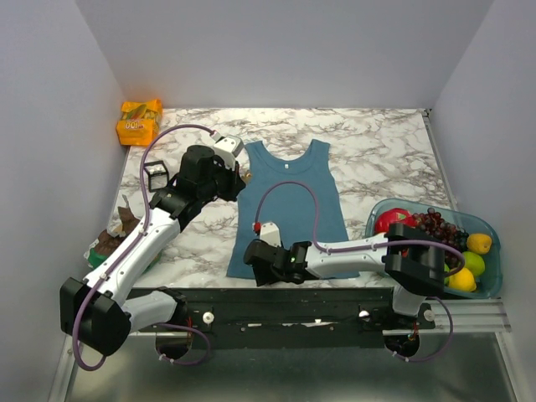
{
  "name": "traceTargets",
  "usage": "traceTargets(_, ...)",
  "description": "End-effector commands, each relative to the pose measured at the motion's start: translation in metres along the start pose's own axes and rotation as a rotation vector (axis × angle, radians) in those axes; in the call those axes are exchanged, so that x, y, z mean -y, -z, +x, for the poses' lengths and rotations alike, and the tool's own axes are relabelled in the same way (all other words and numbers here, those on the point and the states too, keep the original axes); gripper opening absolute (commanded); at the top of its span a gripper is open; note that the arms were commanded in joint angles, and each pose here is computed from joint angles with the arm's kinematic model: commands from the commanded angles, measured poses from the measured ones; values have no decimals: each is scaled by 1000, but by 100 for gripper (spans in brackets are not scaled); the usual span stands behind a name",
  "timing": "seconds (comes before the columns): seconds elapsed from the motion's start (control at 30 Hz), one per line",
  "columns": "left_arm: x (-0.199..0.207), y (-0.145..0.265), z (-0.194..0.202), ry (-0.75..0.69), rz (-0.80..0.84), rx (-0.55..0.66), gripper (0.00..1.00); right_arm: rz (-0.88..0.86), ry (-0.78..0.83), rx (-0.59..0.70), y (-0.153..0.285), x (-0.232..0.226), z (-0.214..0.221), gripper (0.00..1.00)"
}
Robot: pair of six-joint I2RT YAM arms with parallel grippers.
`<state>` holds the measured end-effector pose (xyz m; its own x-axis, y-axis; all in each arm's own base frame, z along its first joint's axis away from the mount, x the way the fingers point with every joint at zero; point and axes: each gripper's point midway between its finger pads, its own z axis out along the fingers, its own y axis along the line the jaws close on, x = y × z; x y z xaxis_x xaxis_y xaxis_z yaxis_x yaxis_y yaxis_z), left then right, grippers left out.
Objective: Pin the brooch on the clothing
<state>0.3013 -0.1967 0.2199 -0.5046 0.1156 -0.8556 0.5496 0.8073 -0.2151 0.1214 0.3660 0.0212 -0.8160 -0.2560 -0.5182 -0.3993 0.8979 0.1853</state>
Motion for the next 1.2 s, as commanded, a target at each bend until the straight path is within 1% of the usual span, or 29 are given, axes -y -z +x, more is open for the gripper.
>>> traceTargets(0.0, -6, 7, -13, -20, -45, 27, 0, 8, -6, -87, 12, 3, 21, 64)
traceTargets(0.07, -10, 4, -12, -25, -70, 18, 0, -18, -24, -3, 33, 0, -3, 67)
traceTargets(0.1, -13, 0, -5, -28, -86, -15, 0, 17, -30, 64, 40, 10, -16, 69)
traceTargets(0.13, -15, -1, -7, -36, -99, -20, 0, 24, -23, 109, 48, 15, -27, 71)
traceTargets(0.17, -22, -2, -7, -44, -146, -29, 0, 3, -56, 181, 68, 21, -51, 72)
traceTargets(0.2, -23, -7, 1, -67, -162, -75, 0, 11, -69, 219, 75, 30, -63, 74)
traceTargets(0.23, -23, -7, -8, -80, -181, -70, 0, 1, -53, 251, 84, 38, -76, 74)
traceTargets(0.27, -30, -7, -9, -94, -229, -82, 0, -3, -105, 316, 100, 56, -101, 74)
traceTargets(0.3, -31, -12, -1, -100, -241, -130, 0, -26, -123, 364, 109, 62, -116, 74)
traceTargets(0.33, -32, -14, -9, -112, -255, -126, 0, -21, -98, 393, 113, 74, -123, 74)
traceTargets(0.37, -33, -16, -9, -121, -266, -141, 0, 5, -140, 438, 117, 98, -142, 74)
traceTargets(0.4, -39, -21, -1, -131, -300, -185, 0, -50, -164, 501, 133, 100, -159, 74)
traceTargets(0.43, -35, -24, -6, -152, -303, -188, 0, -43, -156, 526, 134, 113, -165, 74)
traceTargets(0.47, -36, -28, -5, -161, -313, -206, 0, -20, -193, 566, 137, 135, -179, 74)
traceTargets(0.5, -39, -36, 7, -172, -331, -261, 0, -64, -195, 601, 142, 135, -191, 75)
traceTargets(0.57, -32, -45, 4, -186, -320, -278, 0, -22, -228, 621, 141, 164, -206, 75)
traceTargets(0.6, -31, -54, 13, -189, -316, -318, 0, -18, -238, 639, 140, 171, -214, 75)
traceTargets(0.63, -30, -59, 8, -197, -323, -314, 0, -28, -230, 613, 130, 174, -215, 75)
traceTargets(0.67, -21, -63, 8, -218, -319, -319, 0, -8, -254, 616, 126, 191, -222, 74)
traceTargets(0.7, -23, -71, 17, -240, -333, -362, 0, -4, -263, 607, 120, 196, -226, 72)
traceTargets(0.73, -24, -72, 7, -267, -382, -351, 0, 10, -253, 565, 104, 202, -223, 71)
traceTargets(0.77, -16, -78, 8, -298, -384, -365, 0, 33, -250, 555, 98, 209, -226, 70)
traceTargets(0.8, -18, -86, 22, -329, -399, -430, 0, 54, -239, 548, 96, 212, -230, 68)
traceTargets(0.83, -14, -91, 14, -336, -403, -423, 0, 80, -223, 536, 92, 216, -231, 67)
traceTargets(0.9, -11, -106, 28, -353, -399, -479, 0, 96, -218, 498, 77, 219, -227, 66)
traceTargets(0.97, -4, -117, 27, -336, -378, -478, 0, 86, -216, 470, 68, 217, -222, 65)
traceTargets(1.07, 6, -135, 30, -320, -338, -482, 0, 26, -222, 478, 62, 209, -217, 63)
traceTargets(1.1, 8, -141, 36, -320, -332, -497, 0, 27, -227, 482, 61, 209, -217, 63)
traceTargets(1.17, 16, -148, 32, -300, -308, -486, 0, 64, -245, 477, 57, 220, -213, 64)
